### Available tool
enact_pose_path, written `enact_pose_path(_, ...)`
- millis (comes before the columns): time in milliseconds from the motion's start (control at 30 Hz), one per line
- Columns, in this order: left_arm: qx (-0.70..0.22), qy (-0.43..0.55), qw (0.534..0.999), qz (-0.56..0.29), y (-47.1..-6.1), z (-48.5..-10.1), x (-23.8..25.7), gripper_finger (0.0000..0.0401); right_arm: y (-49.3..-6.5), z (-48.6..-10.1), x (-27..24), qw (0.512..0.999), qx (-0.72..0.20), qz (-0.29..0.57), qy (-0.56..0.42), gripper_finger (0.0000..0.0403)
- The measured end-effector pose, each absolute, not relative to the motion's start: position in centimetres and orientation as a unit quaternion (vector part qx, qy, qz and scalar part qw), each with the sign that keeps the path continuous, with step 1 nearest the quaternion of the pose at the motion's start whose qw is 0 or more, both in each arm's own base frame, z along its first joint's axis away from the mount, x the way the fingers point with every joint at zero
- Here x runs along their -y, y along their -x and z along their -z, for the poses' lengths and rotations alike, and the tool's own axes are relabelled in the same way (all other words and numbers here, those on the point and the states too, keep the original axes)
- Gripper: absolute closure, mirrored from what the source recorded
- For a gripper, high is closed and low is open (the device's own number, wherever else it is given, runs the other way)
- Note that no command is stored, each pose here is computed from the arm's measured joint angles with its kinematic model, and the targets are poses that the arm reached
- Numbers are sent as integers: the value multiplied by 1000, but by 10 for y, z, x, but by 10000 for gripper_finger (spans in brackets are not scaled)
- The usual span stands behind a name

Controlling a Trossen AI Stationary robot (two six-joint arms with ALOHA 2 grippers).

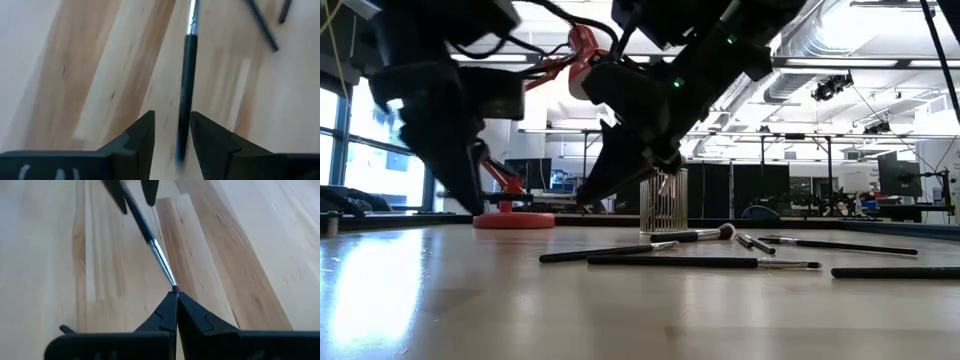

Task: Put items in baskets/containers
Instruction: Put the makeup brush into the wire bin

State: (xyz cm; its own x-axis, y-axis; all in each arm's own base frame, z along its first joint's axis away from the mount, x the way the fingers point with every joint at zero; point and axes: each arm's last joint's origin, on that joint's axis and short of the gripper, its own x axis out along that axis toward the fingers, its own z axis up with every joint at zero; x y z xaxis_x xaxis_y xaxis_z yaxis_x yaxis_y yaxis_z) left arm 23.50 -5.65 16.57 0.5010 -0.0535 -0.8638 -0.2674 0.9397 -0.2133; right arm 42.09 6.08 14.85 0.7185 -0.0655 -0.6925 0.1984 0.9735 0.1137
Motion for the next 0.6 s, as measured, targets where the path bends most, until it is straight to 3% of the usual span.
enact_pose_path(467,-542,117,832,-26,-270,-166,57,277,-422,-152,-58,920,-377,69,-77,402)
enact_pose_path(600,-550,115,827,-15,-276,-160,59,303,-422,-152,-59,920,-378,67,-77,402)
